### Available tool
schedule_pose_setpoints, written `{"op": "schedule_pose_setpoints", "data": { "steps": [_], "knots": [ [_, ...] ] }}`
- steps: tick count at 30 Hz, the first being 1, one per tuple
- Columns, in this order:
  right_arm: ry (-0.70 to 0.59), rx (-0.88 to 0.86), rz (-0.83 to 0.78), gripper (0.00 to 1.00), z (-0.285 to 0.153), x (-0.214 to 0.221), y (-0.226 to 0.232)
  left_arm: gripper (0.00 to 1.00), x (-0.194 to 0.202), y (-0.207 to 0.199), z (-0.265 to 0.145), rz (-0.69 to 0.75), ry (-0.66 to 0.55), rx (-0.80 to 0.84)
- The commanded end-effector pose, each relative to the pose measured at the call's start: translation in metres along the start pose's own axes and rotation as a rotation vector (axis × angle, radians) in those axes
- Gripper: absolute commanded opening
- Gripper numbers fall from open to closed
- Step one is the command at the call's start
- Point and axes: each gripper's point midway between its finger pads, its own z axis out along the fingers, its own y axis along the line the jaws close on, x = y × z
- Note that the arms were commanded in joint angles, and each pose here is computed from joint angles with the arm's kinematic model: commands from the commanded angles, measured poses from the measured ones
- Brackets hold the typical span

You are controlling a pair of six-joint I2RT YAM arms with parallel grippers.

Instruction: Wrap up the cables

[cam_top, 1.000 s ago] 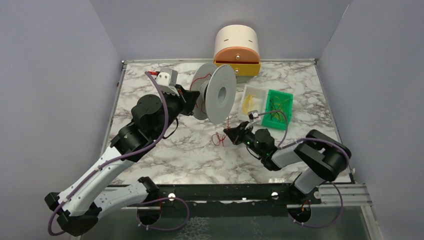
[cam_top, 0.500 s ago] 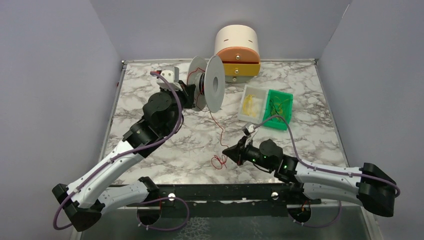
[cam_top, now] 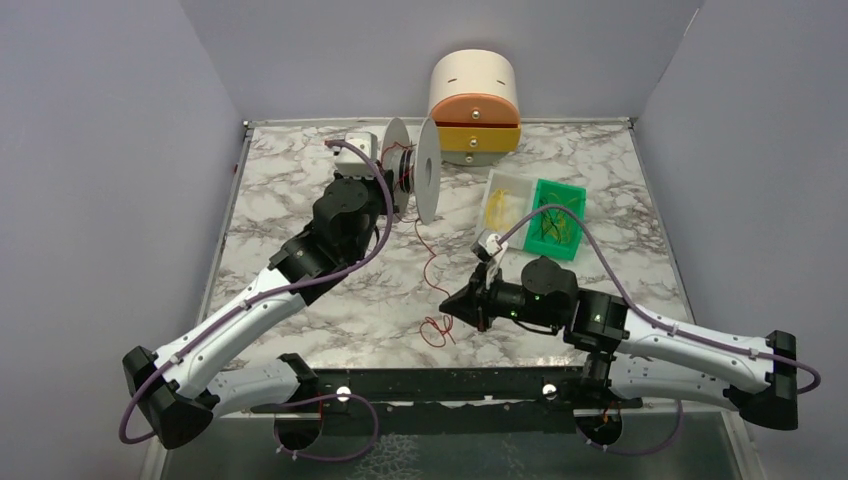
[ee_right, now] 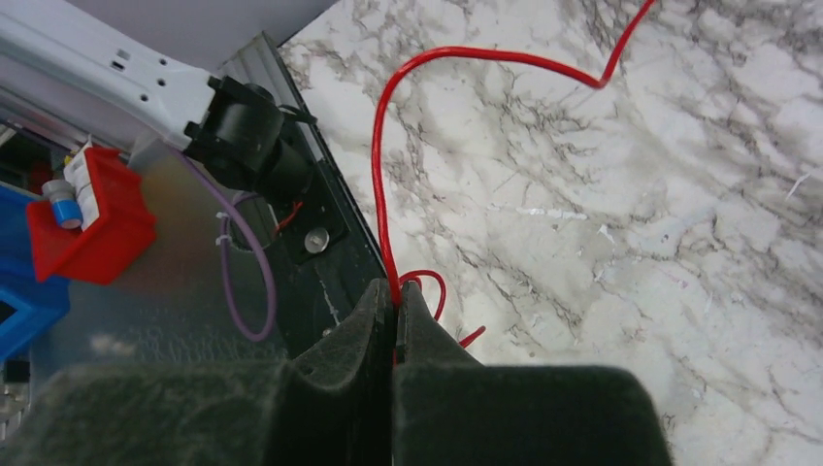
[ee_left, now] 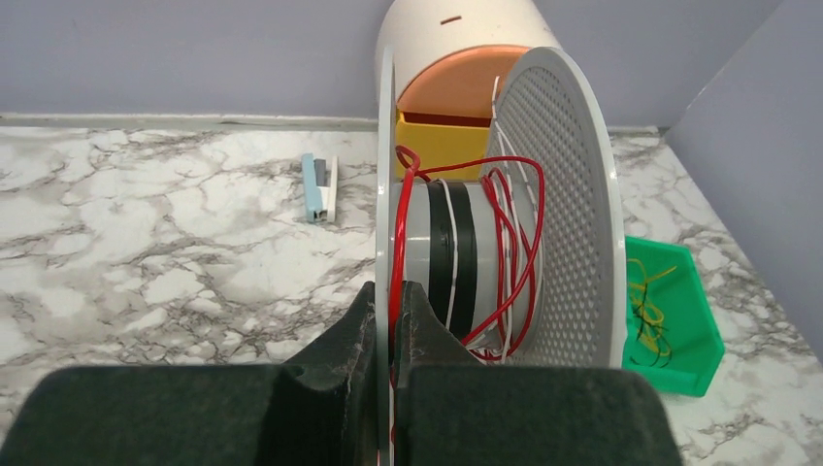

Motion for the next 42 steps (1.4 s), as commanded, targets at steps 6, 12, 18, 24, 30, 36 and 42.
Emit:
{"op": "schedule_pose_setpoints", "data": {
  "steps": [6, 12, 18, 24, 30, 36, 42],
  "knots": [
    [0.086, 0.062, -0.138, 0.01, -0.026, -0.052, 0.011, 0.0, 0.015, 0.01, 0.009, 0.075, 0.023, -0.058],
    [0.058, 0.131, -0.24, 0.01, -0.036, -0.1, 0.011, 0.0, 0.042, 0.02, 0.008, 0.16, 0.097, -0.076],
    [-0.026, 0.174, -0.333, 0.01, -0.048, -0.156, 0.018, 0.0, 0.07, 0.028, 0.007, 0.213, 0.164, -0.09],
    [0.001, 0.309, -0.459, 0.01, -0.038, -0.174, -0.005, 0.0, 0.093, 0.016, 0.0, 0.279, 0.239, -0.009],
    [-0.023, 0.471, -0.574, 0.01, -0.033, -0.19, -0.032, 0.0, 0.114, 0.006, -0.017, 0.361, 0.35, 0.109],
    [-0.059, 0.578, -0.611, 0.01, -0.036, -0.203, -0.05, 0.0, 0.14, 0.0, -0.039, 0.434, 0.446, 0.207],
    [-0.05, 0.708, -0.57, 0.01, -0.043, -0.203, -0.093, 0.0, 0.159, -0.006, -0.064, 0.489, 0.483, 0.288]
  ]
}}
